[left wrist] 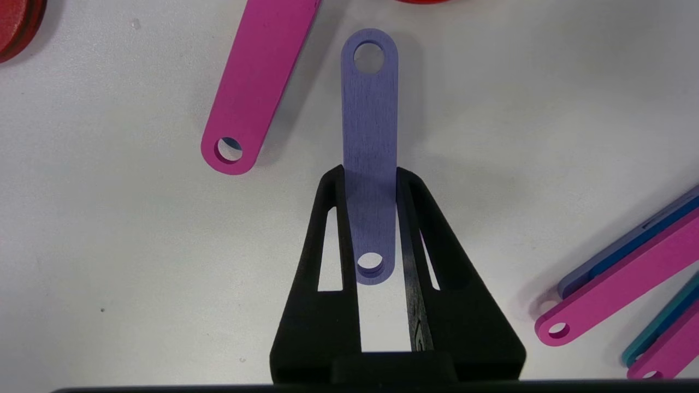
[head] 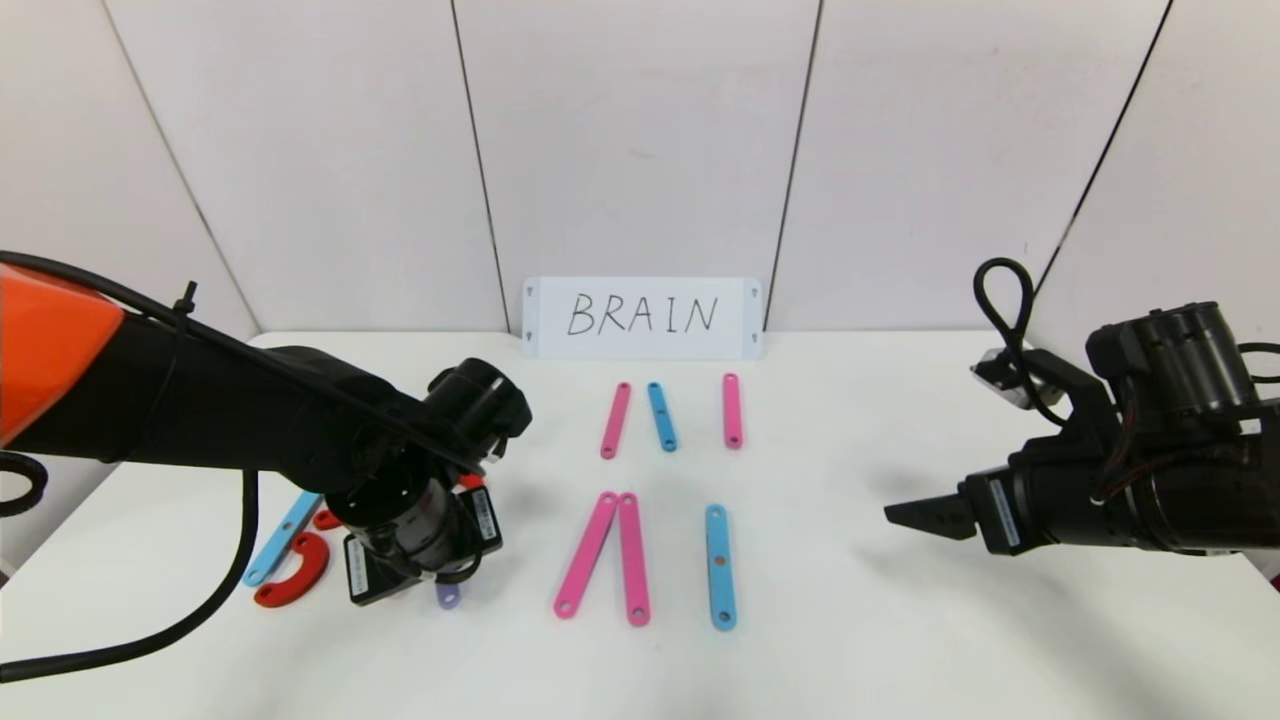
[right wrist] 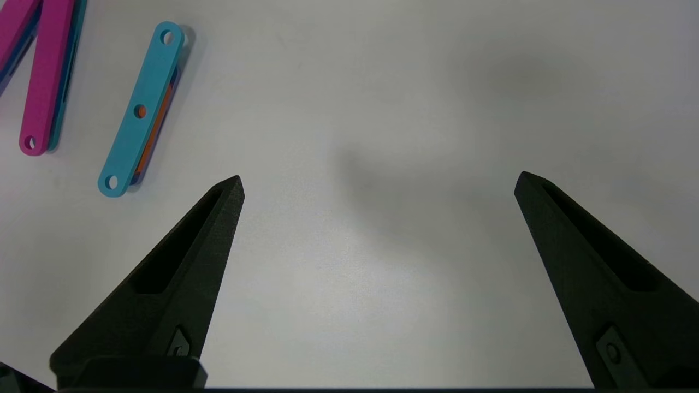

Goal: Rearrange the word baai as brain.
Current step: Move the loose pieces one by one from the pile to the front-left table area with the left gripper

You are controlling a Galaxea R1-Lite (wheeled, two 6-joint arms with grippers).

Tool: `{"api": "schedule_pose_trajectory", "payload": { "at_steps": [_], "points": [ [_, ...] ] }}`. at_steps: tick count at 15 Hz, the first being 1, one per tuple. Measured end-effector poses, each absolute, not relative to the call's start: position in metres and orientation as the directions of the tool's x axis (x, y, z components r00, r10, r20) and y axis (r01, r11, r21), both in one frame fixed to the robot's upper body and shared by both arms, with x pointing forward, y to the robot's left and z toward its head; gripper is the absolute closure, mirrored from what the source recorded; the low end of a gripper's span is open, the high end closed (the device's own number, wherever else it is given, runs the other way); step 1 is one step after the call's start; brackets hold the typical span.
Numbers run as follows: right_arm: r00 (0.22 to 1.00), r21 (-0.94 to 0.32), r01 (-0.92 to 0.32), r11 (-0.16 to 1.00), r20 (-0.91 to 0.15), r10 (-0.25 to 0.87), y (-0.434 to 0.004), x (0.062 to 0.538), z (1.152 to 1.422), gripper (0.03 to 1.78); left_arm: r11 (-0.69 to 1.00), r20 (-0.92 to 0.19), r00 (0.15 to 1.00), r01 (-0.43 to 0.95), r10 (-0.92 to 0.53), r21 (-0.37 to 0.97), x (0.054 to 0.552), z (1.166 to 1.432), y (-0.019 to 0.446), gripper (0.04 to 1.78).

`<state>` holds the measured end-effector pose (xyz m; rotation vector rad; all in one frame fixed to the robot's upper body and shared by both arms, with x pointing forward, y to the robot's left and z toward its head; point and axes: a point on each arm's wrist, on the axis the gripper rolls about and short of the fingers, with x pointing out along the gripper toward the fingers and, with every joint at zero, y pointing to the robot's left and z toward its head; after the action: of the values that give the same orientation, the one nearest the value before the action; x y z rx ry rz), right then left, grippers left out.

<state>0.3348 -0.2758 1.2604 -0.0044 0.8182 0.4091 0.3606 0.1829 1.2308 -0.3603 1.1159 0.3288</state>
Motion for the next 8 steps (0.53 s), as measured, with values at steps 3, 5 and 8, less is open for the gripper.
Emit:
{"api": "schedule_pose_trajectory", "payload": {
  "at_steps": [3, 5, 8],
  "points": [
    [0.609, 0.153, -0.357, 0.922, -0.711, 0.353, -0.2756, 0.335, 1.26, 0.07, 0.894, -0.912, 0.404, -0.432, 0.075, -0.117, 0.3613, 1.2298, 0.183, 1.55],
    [0.609, 0.153, -0.357, 0.922, -0.711, 0.353, -0.2756, 0.335, 1.26, 0.07, 0.894, -0.912, 0.402, -0.433, 0.079, -0.114, 0.3618, 1.2289, 0.1834, 1.55],
    [0.609, 0.153, -0.356, 0.922, -0.711, 0.353, -0.2757, 0.335, 1.26, 0.07, 0.895, -0.913, 0.4, -0.433, 0.082, -0.109, 0.3624, 1.2275, 0.1833, 1.55]
  ]
}}
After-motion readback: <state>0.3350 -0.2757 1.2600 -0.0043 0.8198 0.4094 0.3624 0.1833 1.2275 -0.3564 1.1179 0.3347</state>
